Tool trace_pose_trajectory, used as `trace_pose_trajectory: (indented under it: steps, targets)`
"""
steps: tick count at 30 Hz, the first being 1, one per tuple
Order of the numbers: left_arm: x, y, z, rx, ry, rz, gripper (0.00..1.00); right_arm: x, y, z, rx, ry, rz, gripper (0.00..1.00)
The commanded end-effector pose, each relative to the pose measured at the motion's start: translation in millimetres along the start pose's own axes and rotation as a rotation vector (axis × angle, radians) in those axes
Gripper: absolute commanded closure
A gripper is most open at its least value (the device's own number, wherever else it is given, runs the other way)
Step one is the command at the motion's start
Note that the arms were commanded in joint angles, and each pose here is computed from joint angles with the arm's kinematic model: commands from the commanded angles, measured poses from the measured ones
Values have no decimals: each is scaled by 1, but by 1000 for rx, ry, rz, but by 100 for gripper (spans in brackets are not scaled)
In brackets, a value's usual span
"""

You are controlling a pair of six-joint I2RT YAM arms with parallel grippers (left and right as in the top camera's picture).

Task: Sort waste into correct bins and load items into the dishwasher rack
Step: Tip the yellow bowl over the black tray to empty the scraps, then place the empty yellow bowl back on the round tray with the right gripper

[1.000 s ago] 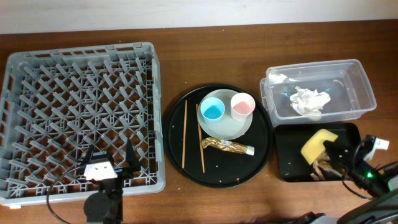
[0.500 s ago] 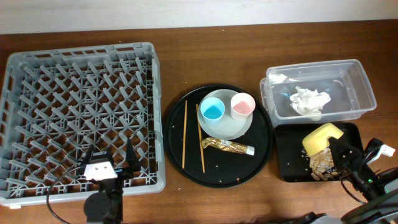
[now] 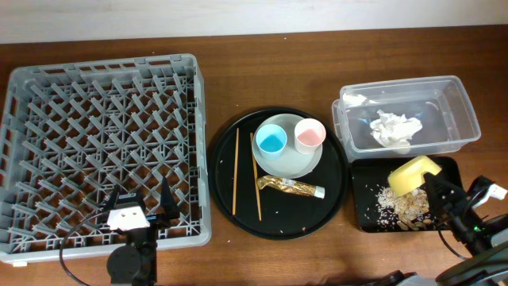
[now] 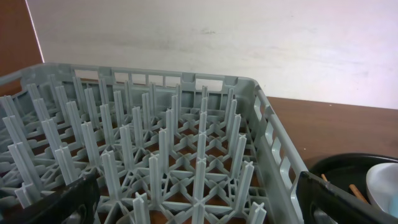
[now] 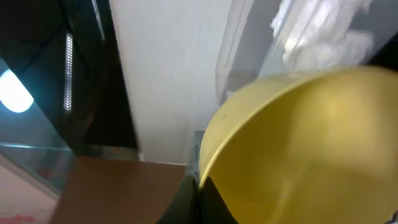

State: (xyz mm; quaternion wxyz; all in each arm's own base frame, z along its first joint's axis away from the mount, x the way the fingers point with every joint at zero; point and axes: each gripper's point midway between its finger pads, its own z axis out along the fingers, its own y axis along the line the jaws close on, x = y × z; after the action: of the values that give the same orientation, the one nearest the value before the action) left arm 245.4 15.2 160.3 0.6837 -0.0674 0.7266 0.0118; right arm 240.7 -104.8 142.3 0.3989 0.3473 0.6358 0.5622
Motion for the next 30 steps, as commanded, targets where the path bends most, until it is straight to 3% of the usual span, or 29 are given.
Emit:
trace_pose_trajectory:
  steps: [1, 4, 9, 17, 23, 30]
  targets:
    - [0, 1, 0, -9, -1, 16, 1, -6, 7, -1, -31, -10, 66, 96]
    - [0, 1, 0, -9, -1, 16, 1, -2, 12, -1, -26, -8, 80, 96]
    - [0, 1, 0, -9, -1, 16, 1, -10, 7, -8, 242, 48, -2, 96]
    - [0, 1, 0, -9, -1, 16, 1, -1, 68, 0, 610, 251, -259, 96]
    - [0, 1, 0, -9, -1, 16, 1, 75, 99, 51, 699, 568, -533, 96]
    - [0, 1, 0, -9, -1, 16, 1, 196, 77, 81, 795, 1004, -850, 96]
